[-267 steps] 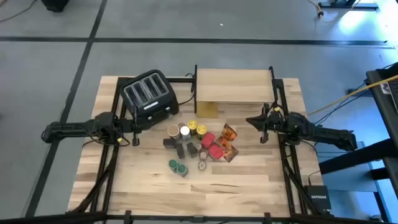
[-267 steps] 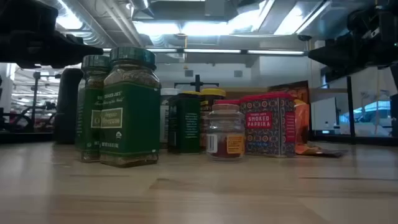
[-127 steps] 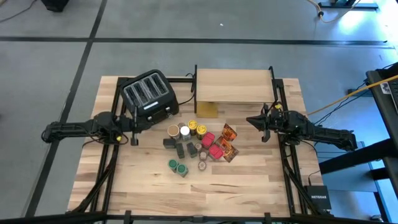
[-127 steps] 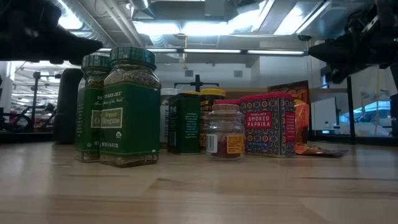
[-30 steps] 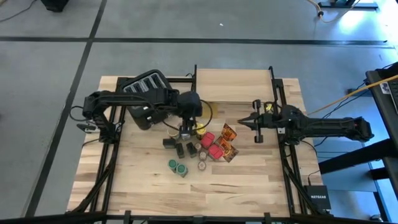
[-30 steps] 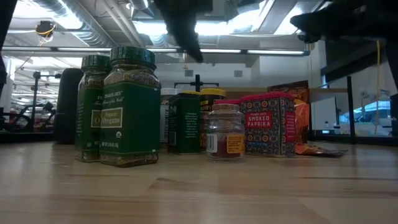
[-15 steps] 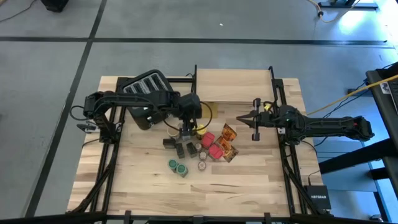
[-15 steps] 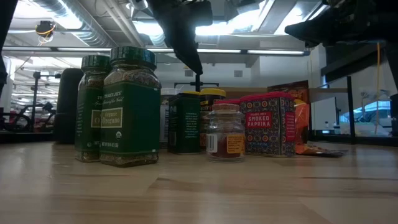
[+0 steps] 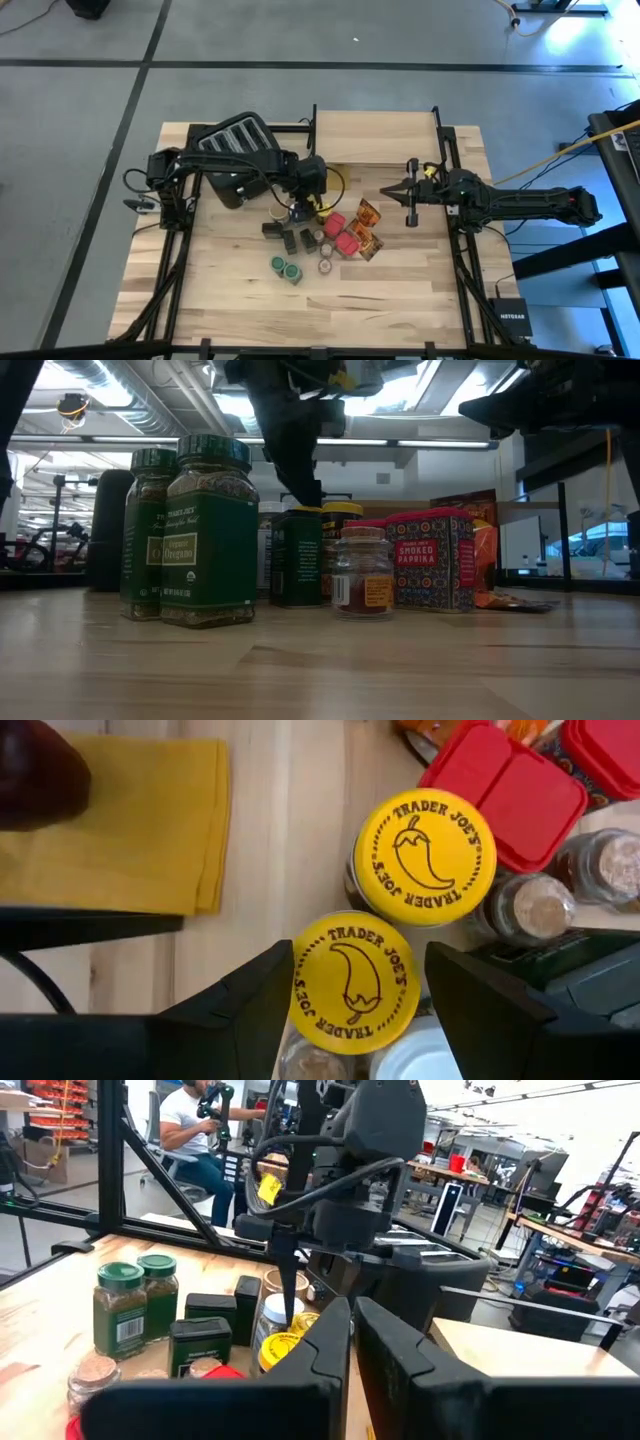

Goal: Shelf spices
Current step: Put the yellow seasoning bottle on the shelf

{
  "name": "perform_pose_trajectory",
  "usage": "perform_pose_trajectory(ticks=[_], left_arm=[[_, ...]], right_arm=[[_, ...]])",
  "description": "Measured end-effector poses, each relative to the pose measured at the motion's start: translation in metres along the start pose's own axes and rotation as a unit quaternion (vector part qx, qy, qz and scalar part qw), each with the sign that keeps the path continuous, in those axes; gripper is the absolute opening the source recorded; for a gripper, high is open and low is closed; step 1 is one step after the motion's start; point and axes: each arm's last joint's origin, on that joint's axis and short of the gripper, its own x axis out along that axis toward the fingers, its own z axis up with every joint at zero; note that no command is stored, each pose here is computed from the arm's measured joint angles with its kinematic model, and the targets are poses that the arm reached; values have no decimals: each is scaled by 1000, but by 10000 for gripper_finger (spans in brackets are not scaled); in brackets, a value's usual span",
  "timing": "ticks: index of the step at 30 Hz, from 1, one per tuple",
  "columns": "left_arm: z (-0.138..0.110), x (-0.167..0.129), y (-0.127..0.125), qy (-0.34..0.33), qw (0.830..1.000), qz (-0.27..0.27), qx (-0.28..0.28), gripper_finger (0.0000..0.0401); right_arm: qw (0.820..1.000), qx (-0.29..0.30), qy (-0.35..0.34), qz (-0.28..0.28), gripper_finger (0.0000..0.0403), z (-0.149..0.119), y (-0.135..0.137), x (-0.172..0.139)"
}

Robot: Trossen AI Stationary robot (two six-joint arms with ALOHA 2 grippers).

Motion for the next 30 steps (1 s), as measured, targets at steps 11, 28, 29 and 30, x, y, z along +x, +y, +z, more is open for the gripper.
perform_pose_trajectory(ticks=[11, 28, 29, 30], left_arm=[[-2, 5, 1, 10, 1000, 19, 10, 222], [0, 4, 0, 4, 998, 48, 36, 222], [0, 4, 0, 2, 998, 48, 36, 222], [0, 4, 0, 0, 998, 49, 35, 222]], right_arm=[[1000, 10, -2, 8, 26, 0, 0, 0], [1000, 10, 2, 9, 26, -1, 1, 0], [1000, 10, 2, 9, 26, -1, 1, 0], [1000, 10, 2, 9, 26, -1, 1, 0]])
